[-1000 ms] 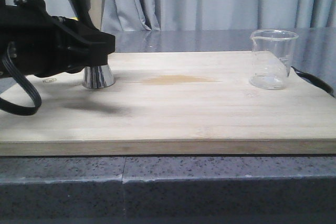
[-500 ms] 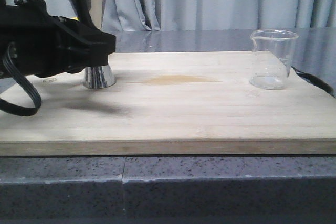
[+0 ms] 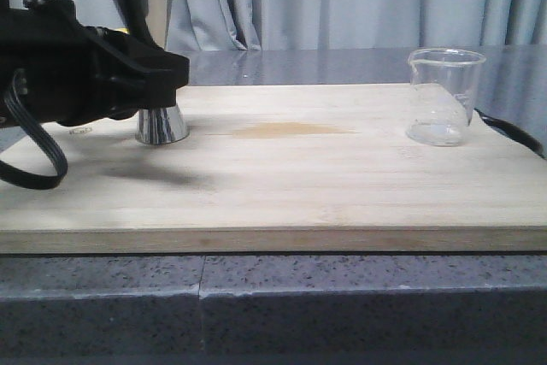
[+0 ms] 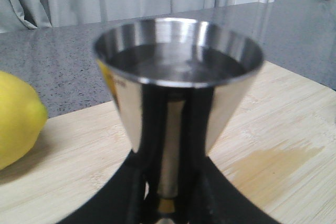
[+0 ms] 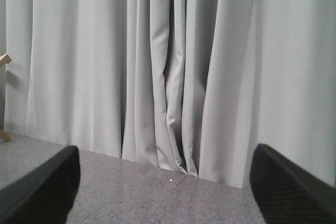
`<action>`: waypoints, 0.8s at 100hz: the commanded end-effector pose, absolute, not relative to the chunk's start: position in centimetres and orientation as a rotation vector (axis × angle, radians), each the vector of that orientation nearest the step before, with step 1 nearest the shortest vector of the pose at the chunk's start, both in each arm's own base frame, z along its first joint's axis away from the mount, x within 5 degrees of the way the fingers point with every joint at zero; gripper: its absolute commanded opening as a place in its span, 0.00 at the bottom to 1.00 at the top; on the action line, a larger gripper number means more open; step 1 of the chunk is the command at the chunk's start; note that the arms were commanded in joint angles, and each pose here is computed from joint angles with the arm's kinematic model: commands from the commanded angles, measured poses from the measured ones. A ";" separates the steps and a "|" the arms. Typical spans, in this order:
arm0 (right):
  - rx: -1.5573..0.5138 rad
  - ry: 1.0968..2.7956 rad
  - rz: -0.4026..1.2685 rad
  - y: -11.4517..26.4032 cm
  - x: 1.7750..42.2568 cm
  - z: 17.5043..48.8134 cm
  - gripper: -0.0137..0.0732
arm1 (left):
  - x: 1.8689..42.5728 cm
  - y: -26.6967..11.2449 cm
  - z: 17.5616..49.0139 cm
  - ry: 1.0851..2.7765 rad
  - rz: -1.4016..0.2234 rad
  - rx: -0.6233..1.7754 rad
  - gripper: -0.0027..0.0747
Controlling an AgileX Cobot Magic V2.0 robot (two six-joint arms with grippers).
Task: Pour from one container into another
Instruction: 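Lower the filled jigger with the left gripper onto the board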
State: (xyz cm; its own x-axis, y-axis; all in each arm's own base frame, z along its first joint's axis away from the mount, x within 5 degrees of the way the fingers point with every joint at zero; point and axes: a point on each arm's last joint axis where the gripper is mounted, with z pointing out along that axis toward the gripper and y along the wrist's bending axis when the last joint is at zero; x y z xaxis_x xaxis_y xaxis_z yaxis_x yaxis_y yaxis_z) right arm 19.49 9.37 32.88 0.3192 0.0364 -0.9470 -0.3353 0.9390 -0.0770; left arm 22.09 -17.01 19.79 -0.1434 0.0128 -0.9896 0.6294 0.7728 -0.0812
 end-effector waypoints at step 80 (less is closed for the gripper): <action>-0.255 1.100 0.249 9.2 19.0 35.0 0.85 | 22.4 -17.2 22.0 1.496 -0.619 0.469 0.51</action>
